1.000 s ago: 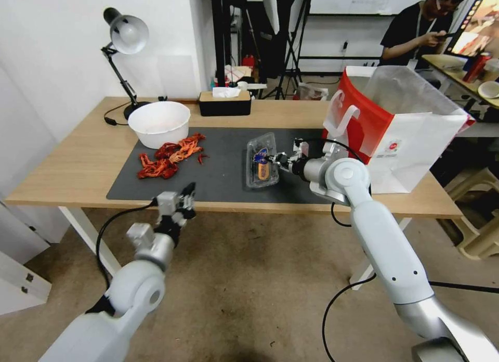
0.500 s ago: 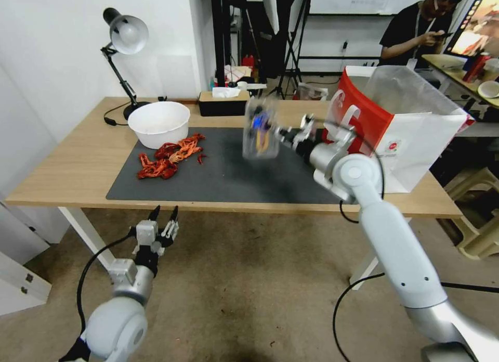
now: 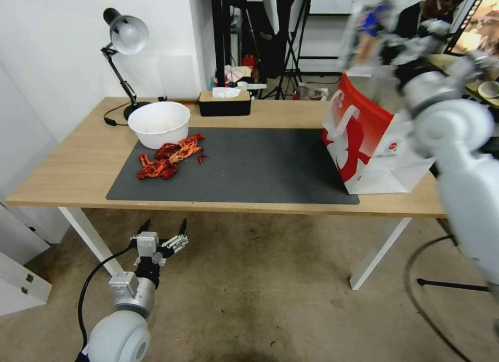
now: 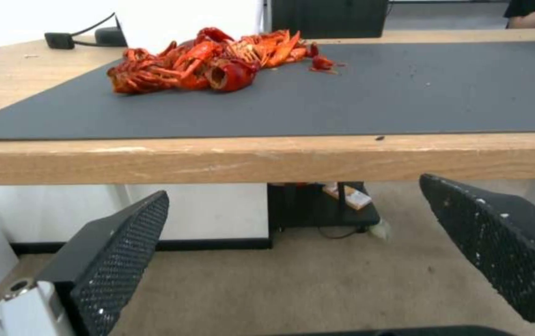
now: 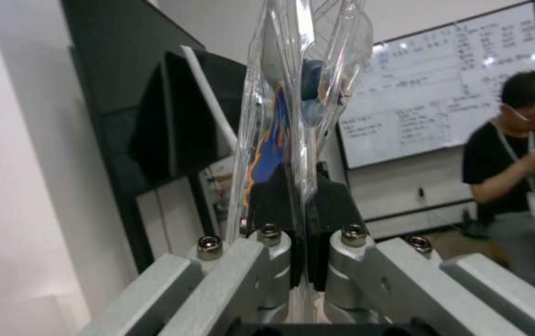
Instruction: Close the takeout container lid, then place the container into the takeout bag.
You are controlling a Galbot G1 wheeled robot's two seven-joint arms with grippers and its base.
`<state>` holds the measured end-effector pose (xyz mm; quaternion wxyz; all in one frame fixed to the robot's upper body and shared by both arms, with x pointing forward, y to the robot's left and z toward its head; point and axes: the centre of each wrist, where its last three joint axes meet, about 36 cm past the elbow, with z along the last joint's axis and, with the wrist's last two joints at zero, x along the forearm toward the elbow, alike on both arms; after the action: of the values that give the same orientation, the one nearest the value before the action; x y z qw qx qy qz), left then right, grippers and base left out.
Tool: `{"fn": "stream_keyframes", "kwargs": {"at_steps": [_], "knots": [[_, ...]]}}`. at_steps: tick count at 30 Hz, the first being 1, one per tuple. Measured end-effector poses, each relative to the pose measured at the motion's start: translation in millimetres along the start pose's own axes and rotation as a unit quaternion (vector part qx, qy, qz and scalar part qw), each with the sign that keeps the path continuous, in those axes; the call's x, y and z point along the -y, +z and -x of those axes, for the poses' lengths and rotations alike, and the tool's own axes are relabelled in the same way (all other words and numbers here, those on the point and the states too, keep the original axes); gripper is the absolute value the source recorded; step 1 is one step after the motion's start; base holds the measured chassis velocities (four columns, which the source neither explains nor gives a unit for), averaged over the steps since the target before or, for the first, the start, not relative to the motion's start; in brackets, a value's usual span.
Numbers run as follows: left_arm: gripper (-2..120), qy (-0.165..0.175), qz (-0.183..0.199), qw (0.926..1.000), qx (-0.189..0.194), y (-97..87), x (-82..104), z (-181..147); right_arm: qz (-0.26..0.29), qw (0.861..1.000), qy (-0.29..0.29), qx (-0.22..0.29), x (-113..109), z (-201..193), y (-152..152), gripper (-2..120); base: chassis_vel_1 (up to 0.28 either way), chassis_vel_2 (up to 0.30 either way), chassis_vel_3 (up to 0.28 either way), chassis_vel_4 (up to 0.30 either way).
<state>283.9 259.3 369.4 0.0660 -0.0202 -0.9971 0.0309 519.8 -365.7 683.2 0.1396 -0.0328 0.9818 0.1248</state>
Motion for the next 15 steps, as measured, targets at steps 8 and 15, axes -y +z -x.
{"fn": "stream_keyframes", "kwargs": {"at_steps": [8,15], "knots": [[100,0.006,-0.004,1.0,0.0,-0.1,5.4,-1,-0.004,0.999,0.029,-0.024,22,-16,9,0,0.0,0.0,0.0,0.0],[100,0.006,-0.006,1.0,0.001,-1.3,8.4,-1,0.009,0.999,0.033,-0.038,28,-28,17,21,0.0,0.0,0.0,0.0]]}}
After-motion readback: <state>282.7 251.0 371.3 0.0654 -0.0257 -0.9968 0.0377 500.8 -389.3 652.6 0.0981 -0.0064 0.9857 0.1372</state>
